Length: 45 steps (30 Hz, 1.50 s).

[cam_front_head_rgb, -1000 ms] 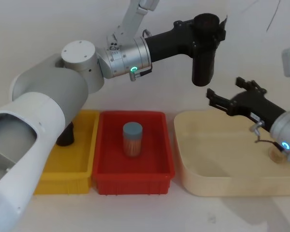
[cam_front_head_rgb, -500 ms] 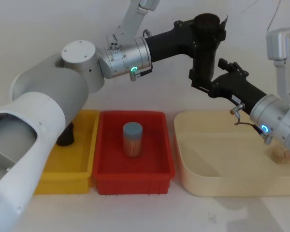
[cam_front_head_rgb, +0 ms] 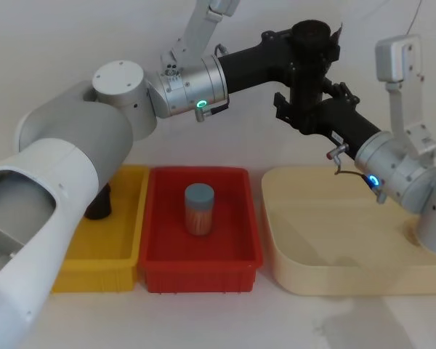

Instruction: Pick up the garbage bag with the one hand and transfer it to the other hand.

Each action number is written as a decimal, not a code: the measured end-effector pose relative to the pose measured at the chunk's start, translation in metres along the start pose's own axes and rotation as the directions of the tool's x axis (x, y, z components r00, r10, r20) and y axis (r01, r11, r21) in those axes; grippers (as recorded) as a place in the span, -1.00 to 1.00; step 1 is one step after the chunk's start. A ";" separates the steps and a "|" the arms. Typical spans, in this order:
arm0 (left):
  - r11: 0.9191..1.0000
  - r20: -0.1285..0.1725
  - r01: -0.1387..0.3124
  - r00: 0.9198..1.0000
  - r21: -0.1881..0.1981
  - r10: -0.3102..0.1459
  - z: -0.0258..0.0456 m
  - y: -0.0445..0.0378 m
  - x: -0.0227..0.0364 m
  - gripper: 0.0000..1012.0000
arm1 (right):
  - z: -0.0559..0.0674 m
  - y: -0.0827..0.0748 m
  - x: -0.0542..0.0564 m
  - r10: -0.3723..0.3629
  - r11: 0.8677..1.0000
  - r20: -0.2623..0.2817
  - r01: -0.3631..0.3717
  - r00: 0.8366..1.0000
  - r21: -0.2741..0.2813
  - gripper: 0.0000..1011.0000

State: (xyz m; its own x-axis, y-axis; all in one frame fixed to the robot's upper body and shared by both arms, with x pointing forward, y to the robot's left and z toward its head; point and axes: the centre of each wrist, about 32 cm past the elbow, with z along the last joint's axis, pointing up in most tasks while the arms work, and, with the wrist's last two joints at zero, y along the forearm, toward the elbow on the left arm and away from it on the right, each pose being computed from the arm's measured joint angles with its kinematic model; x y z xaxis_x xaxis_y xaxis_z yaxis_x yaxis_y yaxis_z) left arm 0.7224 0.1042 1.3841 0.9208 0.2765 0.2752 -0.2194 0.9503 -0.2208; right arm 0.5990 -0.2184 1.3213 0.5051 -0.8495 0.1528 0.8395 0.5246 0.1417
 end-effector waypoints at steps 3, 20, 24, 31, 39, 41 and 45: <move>1.000 0.000 0.000 1.000 0.000 0.000 0.0000 0.0000 0.0000 0.03 | -0.001 0.005 -0.001 -0.005 1.000 0.005 0.005 1.000 0.002 0.98; 1.000 0.000 0.000 1.000 0.000 0.000 0.0000 0.0000 0.0000 0.03 | -0.006 0.019 -0.004 -0.020 1.000 0.017 0.020 1.000 0.004 0.22; 1.000 0.000 0.000 1.000 0.000 0.000 -0.0001 0.0001 0.0000 0.03 | -0.006 0.020 -0.005 -0.021 1.000 0.019 0.021 1.000 0.005 0.08; 1.000 0.000 0.000 1.000 0.000 0.000 -0.0001 0.0000 0.0000 0.03 | -0.006 0.021 -0.005 -0.021 1.000 0.021 0.021 1.000 0.005 0.08; 1.000 0.000 0.000 1.000 0.000 0.000 -0.0001 -0.0001 -0.0001 0.17 | -0.007 0.022 -0.006 -0.022 1.000 0.021 0.022 1.000 0.004 0.08; 1.000 0.000 0.000 1.000 0.000 0.000 -0.0001 -0.0001 -0.0001 0.27 | -0.007 0.022 -0.006 -0.022 1.000 0.021 0.022 1.000 0.004 0.08; 1.000 0.000 0.000 1.000 0.000 0.000 -0.0001 0.0000 0.0000 0.47 | -0.007 0.022 -0.006 -0.022 1.000 0.022 0.022 1.000 0.004 0.07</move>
State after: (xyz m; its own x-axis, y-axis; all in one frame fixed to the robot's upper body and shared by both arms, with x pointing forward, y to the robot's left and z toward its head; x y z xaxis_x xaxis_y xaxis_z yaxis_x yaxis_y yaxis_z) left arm 0.7224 0.1042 1.3841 0.9208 0.2765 0.2751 -0.2194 0.9503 -0.2208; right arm 0.6165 -0.2023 1.3171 0.4816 -0.8596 0.1711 0.8498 0.5057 0.1487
